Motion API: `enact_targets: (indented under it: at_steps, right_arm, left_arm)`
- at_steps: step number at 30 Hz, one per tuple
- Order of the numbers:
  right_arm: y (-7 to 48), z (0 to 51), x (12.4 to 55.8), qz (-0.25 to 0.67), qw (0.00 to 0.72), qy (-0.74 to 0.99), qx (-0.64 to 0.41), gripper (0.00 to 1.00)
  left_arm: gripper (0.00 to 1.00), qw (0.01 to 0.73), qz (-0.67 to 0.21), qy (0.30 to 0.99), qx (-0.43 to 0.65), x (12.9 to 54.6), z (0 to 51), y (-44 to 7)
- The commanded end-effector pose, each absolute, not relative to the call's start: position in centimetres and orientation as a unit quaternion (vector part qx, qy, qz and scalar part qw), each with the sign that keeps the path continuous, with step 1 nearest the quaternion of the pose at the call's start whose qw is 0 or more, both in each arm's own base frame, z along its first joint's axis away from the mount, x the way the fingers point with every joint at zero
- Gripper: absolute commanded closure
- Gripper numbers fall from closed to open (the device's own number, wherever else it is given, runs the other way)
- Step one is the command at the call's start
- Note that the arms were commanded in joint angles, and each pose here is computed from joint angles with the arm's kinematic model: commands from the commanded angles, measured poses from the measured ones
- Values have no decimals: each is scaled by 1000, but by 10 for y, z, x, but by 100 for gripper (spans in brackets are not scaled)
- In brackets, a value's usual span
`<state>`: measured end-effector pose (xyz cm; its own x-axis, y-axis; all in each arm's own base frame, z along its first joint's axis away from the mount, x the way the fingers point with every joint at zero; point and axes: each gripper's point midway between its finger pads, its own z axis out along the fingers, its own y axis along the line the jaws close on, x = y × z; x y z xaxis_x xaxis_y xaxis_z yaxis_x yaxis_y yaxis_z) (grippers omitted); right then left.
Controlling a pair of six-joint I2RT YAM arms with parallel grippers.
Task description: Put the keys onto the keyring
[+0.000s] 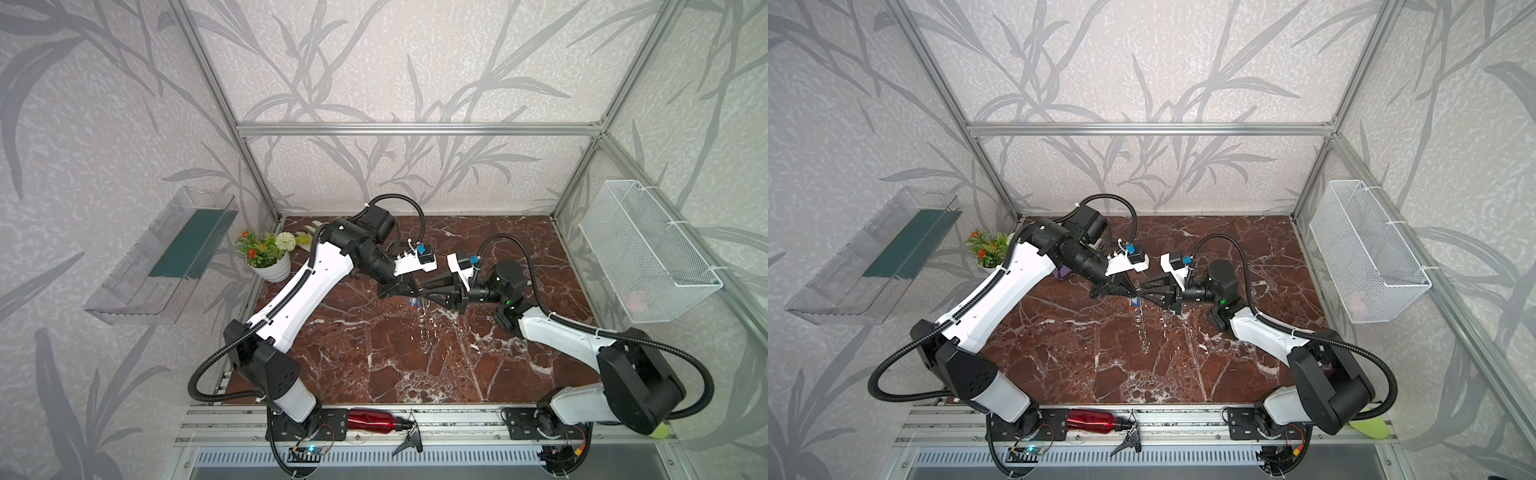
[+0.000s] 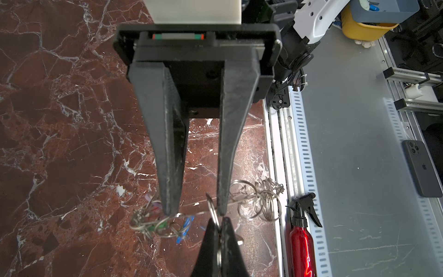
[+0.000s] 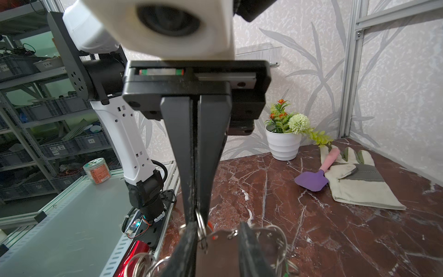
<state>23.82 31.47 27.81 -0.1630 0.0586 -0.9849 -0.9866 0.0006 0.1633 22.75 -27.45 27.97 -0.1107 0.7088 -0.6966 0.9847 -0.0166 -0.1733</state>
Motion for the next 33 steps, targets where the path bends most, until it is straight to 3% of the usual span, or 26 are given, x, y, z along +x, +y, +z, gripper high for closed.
enact_targets:
  at_steps: [1,7,23,27,30,33]
  right_arm:
    - [318,297,235,553,491,492,-459,73]
    - [320,293,233,557,483,494,-461,81]
    - [322,279,230,554,467,505,-470,82]
    - [322,279,230,553,466,504,-471,87]
    - [323,278,231,555,463,505,-472,98]
    - [323,278,231,556,462,506,-471,100]
  left_arm:
    - [100,215,-331,652,647,224,288,-277]
    - [100,213,-330,653,648,228,287,-278]
    - [100,220,-321,654,648,234,286,-279]
    - [100,221,-320,655,648,235,286,-280]
    - [100,218,-321,656,647,236,284,-280]
    - [100,215,-322,659,645,237,282,-280]
